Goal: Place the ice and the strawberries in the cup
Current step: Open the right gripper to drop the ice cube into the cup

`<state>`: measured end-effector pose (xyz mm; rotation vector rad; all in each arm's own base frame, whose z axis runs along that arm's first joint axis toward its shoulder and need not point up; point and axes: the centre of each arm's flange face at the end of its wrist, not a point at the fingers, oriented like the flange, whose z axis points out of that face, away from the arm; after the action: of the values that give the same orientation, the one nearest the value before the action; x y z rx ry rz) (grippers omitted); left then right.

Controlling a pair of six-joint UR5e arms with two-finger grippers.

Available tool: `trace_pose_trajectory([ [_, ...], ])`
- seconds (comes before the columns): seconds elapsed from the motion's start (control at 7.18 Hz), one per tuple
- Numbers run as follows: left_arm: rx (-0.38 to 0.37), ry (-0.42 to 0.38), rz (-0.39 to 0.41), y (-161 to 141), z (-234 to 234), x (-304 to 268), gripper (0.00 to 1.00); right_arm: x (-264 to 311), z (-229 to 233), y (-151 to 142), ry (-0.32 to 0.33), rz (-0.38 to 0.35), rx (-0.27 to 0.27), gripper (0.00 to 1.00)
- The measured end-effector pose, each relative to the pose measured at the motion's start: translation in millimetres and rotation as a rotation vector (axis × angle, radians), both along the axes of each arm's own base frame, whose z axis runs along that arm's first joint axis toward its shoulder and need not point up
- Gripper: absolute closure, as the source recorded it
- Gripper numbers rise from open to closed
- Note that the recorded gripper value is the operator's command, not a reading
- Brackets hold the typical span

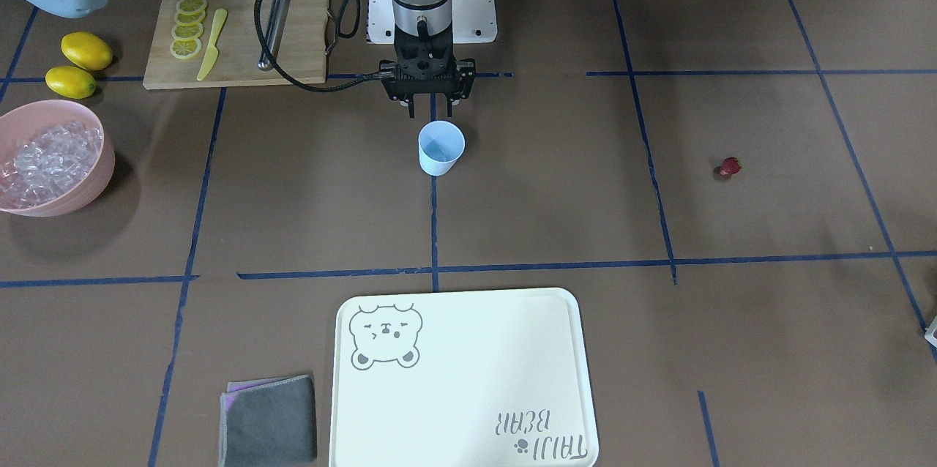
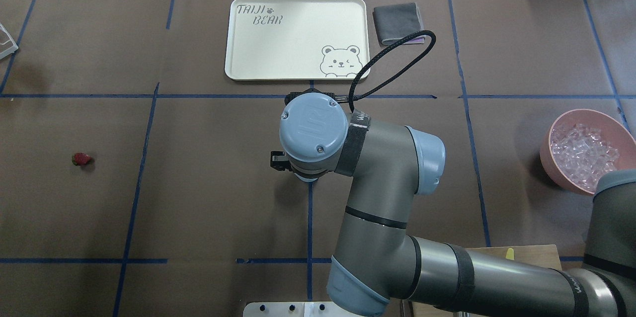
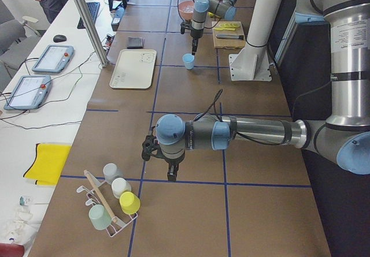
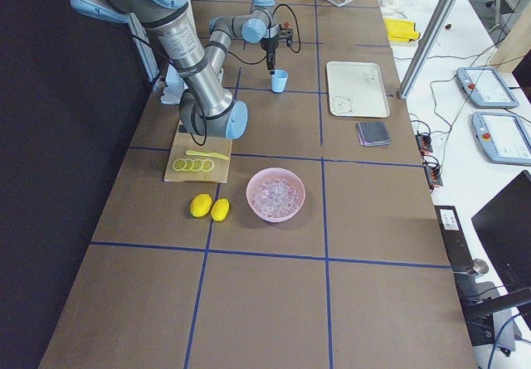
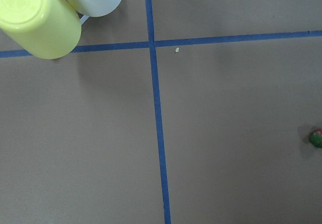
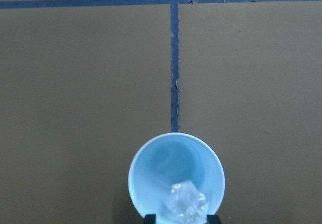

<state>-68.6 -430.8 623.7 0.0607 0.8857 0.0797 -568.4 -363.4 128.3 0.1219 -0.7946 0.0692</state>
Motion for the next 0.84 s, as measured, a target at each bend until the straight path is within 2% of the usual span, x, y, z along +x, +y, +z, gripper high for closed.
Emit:
trace_pose_trajectory([
  [0.28, 0.001, -0.001, 0.0, 0.0, -0.1, -0.1, 0.0, 5.7, -1.8, -5.4, -0.005, 0.006, 0.003, 0.01],
  [0.56, -0.001, 0.0, 0.0, 0.5, 0.3, -0.2, 0.0, 28.2, -1.2, -29.4, -0.012, 0.009, 0.012, 0.01],
  [0.84, -0.001, 0.0, 0.0, 0.7, 0.5, -0.2, 0.0, 73.1, 13.4, -57.9, -0.025, -0.019, 0.021, 0.01],
])
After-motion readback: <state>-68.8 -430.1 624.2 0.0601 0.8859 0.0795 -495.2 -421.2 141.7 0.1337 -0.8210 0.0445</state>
